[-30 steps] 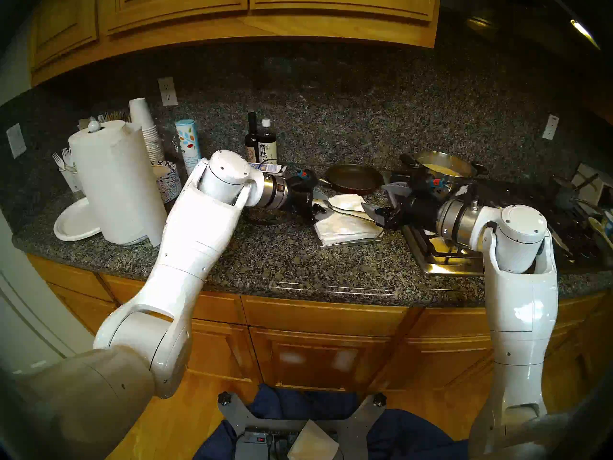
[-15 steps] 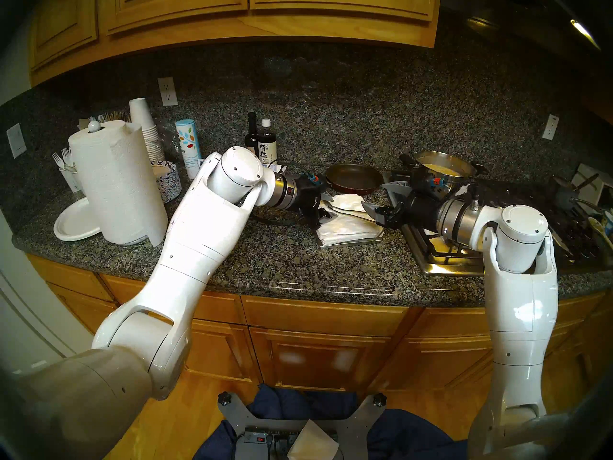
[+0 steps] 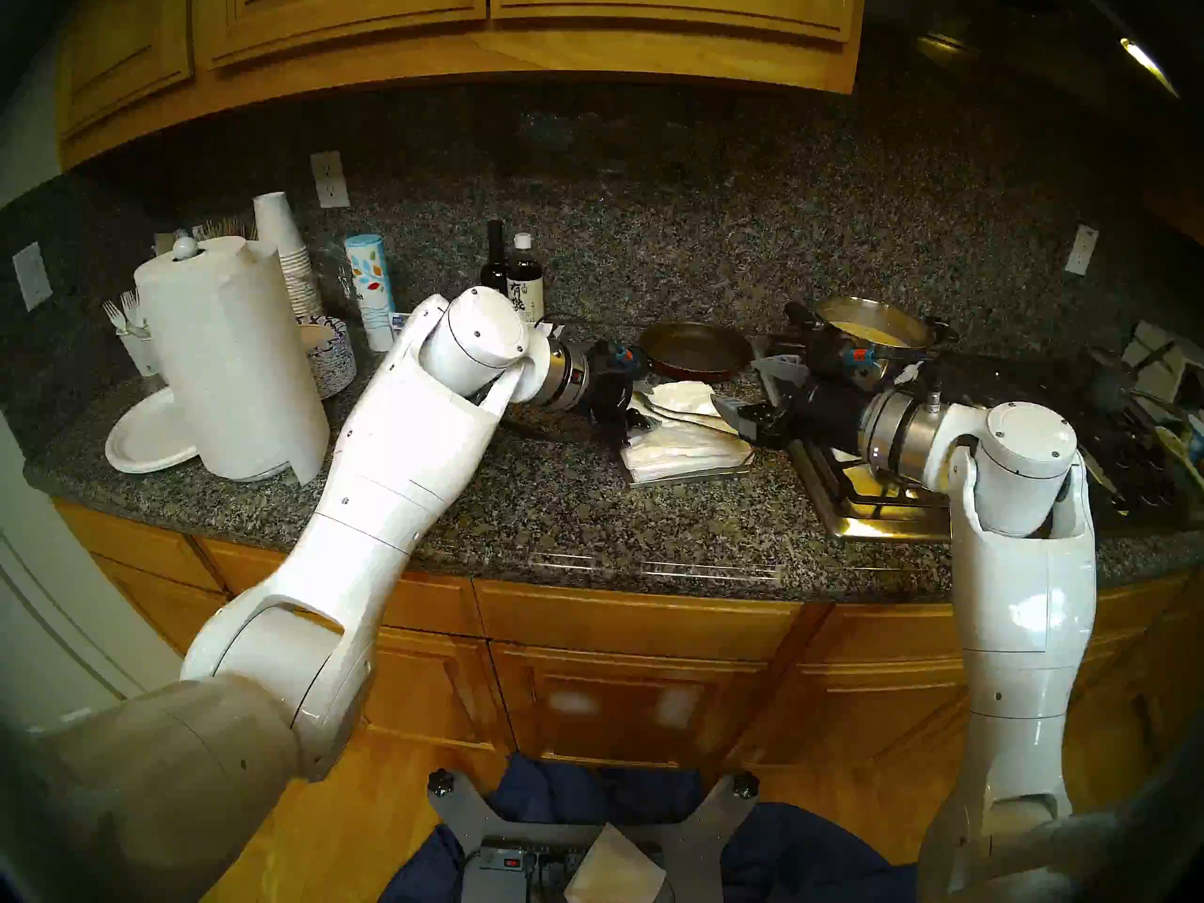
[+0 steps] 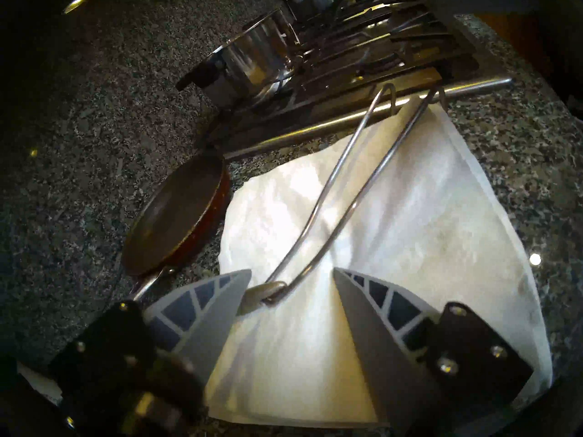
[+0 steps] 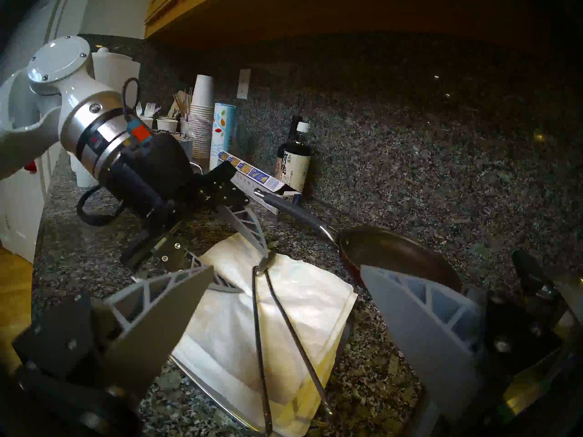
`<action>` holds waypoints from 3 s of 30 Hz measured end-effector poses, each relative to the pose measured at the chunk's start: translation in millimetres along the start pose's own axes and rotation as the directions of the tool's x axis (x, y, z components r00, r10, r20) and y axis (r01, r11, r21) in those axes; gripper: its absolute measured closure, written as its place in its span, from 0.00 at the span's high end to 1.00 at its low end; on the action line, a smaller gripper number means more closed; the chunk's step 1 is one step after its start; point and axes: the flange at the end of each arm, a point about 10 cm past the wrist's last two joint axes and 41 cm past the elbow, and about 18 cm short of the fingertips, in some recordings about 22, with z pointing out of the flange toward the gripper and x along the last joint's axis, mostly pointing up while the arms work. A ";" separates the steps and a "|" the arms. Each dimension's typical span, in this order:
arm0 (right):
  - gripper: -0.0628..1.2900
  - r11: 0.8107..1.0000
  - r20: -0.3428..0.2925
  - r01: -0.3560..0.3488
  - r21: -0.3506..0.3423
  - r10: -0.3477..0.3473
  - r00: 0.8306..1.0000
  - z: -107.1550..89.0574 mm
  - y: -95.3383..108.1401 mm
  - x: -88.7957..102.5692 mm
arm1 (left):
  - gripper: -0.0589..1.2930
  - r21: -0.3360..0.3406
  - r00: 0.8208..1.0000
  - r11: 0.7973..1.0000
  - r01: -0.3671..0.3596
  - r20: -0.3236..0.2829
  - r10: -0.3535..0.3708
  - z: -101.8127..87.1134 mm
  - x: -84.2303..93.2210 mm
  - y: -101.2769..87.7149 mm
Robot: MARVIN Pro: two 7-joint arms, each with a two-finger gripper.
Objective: Take napkin out of napkin holder
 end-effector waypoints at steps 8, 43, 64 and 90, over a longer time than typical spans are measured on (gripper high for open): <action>0.94 1.000 0.000 -0.005 -0.004 0.005 1.000 0.6 0.3 -0.7 | 0.61 0.001 1.000 1.000 -0.002 0.000 0.002 1.9 -1.9 -3.4; 0.94 1.000 -0.005 -0.015 -0.026 0.015 1.000 -4.7 4.5 -1.4 | 0.65 -0.011 0.986 0.988 -0.157 0.061 0.157 3.3 11.3 -8.0; 0.94 0.999 -0.010 -0.021 -0.027 0.021 1.000 -6.1 4.8 -2.8 | 0.68 0.010 0.970 0.974 -0.228 0.095 0.226 10.0 21.7 -7.9; 0.94 0.999 -0.010 -0.026 -0.026 0.026 1.000 -5.4 5.7 -5.3 | 0.73 0.111 0.971 0.965 -0.237 0.070 0.231 11.0 34.9 -6.6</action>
